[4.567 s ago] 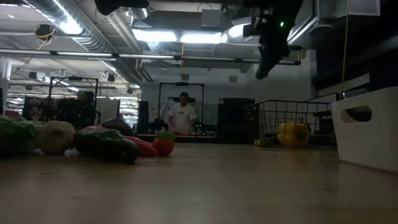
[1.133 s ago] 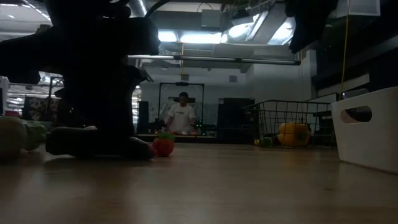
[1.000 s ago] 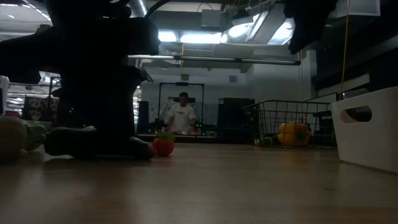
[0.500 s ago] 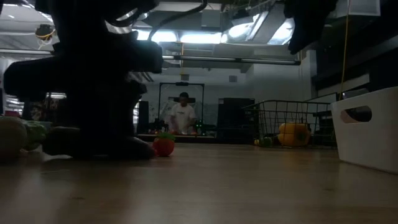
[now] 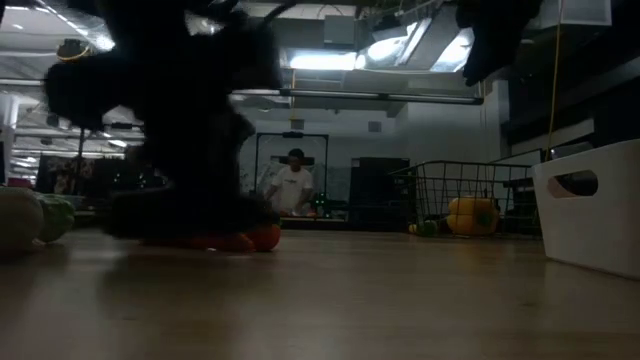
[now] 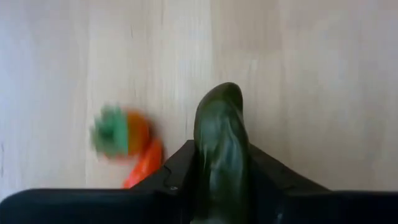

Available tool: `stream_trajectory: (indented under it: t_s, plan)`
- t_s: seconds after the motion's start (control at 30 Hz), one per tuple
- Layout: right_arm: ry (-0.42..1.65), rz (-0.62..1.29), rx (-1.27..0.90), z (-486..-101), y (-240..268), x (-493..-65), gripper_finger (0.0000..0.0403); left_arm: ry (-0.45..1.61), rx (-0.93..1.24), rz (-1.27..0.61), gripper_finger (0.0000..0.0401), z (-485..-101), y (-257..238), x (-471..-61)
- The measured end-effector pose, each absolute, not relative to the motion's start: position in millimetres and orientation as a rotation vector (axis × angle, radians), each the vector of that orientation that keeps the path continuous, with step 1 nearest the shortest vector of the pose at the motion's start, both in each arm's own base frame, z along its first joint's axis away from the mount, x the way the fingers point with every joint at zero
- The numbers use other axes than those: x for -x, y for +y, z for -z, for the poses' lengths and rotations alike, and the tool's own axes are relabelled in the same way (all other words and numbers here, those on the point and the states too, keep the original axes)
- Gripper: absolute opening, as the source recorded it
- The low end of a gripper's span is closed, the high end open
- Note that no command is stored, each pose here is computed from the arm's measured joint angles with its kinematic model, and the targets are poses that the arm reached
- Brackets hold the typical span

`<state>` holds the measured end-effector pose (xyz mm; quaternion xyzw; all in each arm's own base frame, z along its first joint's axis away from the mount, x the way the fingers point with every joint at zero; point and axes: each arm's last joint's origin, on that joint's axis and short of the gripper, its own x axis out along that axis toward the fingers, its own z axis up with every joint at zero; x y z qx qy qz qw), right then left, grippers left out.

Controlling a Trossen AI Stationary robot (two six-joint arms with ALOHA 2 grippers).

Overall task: Sort produce into baskets
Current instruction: Put the green chili pepper into the black wire basket

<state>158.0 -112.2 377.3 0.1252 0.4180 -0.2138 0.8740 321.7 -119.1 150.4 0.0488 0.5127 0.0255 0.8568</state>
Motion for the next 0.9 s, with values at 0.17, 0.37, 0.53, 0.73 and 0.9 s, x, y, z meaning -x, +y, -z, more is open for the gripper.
stream_trajectory:
  t_s: [0.17,0.37,0.53,0.73,0.9]
  plan:
    - [0.872,0.446,-0.260,-377.3,-112.2,-158.0,0.0193,0.882,-0.012,-0.056,0.0116,-170.4,-113.9,-347.2]
    - [0.872,0.446,-0.260,-377.3,-112.2,-158.0,0.0193,0.502,0.143,-0.064,0.0110,-198.2,-98.5,-379.2]
    - [0.871,0.446,-0.260,-377.4,-112.2,-158.1,0.0193,0.218,0.232,-0.066,0.0110,-215.6,-86.3,-397.3]
    - [0.866,0.445,-0.259,-377.7,-112.5,-158.4,0.0193,-0.023,0.293,-0.046,0.0114,-215.5,-84.6,-415.5]
    - [0.863,0.440,-0.261,-377.8,-112.4,-158.6,0.0193,-0.116,0.311,-0.043,0.0115,-209.4,-88.2,-443.3]
